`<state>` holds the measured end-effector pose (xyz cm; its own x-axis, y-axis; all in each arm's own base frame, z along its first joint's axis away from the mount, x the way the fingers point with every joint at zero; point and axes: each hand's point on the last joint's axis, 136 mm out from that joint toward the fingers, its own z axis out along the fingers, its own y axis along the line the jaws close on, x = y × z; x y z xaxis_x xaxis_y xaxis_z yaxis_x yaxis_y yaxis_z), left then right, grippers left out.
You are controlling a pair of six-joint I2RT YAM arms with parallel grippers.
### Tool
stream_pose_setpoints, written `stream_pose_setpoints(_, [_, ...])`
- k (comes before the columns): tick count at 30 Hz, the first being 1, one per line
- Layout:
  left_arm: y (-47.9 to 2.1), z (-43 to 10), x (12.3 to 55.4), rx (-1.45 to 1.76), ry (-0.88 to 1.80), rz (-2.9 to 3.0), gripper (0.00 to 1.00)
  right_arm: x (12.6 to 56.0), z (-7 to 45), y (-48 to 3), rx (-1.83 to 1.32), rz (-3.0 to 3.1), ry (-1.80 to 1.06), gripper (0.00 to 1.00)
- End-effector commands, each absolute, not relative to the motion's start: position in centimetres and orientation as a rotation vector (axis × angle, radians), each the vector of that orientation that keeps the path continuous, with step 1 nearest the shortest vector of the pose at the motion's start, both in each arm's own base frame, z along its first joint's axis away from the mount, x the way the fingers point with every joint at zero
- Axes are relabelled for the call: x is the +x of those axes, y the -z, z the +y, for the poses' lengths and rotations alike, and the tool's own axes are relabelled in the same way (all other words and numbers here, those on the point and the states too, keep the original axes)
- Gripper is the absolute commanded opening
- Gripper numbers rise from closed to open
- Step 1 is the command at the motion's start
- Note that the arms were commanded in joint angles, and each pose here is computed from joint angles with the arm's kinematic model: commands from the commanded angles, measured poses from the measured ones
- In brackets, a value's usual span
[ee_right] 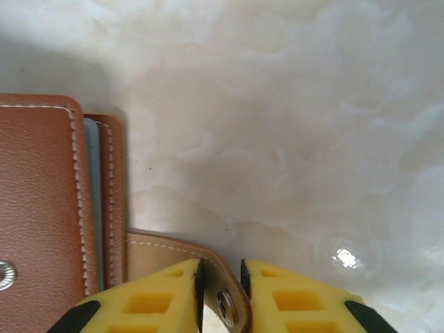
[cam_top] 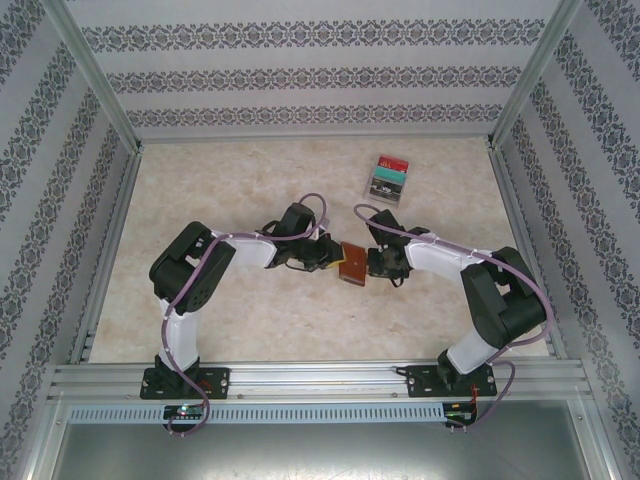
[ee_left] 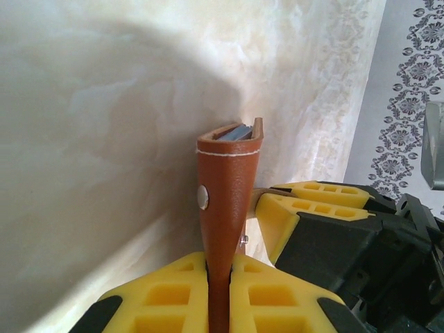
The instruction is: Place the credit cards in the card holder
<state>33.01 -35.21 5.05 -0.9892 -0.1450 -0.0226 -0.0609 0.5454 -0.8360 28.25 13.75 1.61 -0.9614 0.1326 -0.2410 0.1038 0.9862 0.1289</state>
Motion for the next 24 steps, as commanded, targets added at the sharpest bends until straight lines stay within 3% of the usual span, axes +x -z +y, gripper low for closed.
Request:
stream_pose_setpoints(1, [-5.4, -34.3, 32.9, -0.171, 1.400, 2.669, 0.12, 26.7, 12.3, -0.8, 0.124, 2.923, -0.052, 0.19])
stream_pose_setpoints(15, [-4.0, -31.4, 30.6, -0.251, 1.293, 2.696, 0.09, 27.0, 12.7, -0.7, 0.015, 2.941, 0.164, 0.22])
stream_pose_setpoints(24, [-2.6, -30.5, 29.6, -0.240, 1.211, 2.772, 0.10, 27.3, 13.9, -1.2, 0.015, 2.942, 0.068, 0.28])
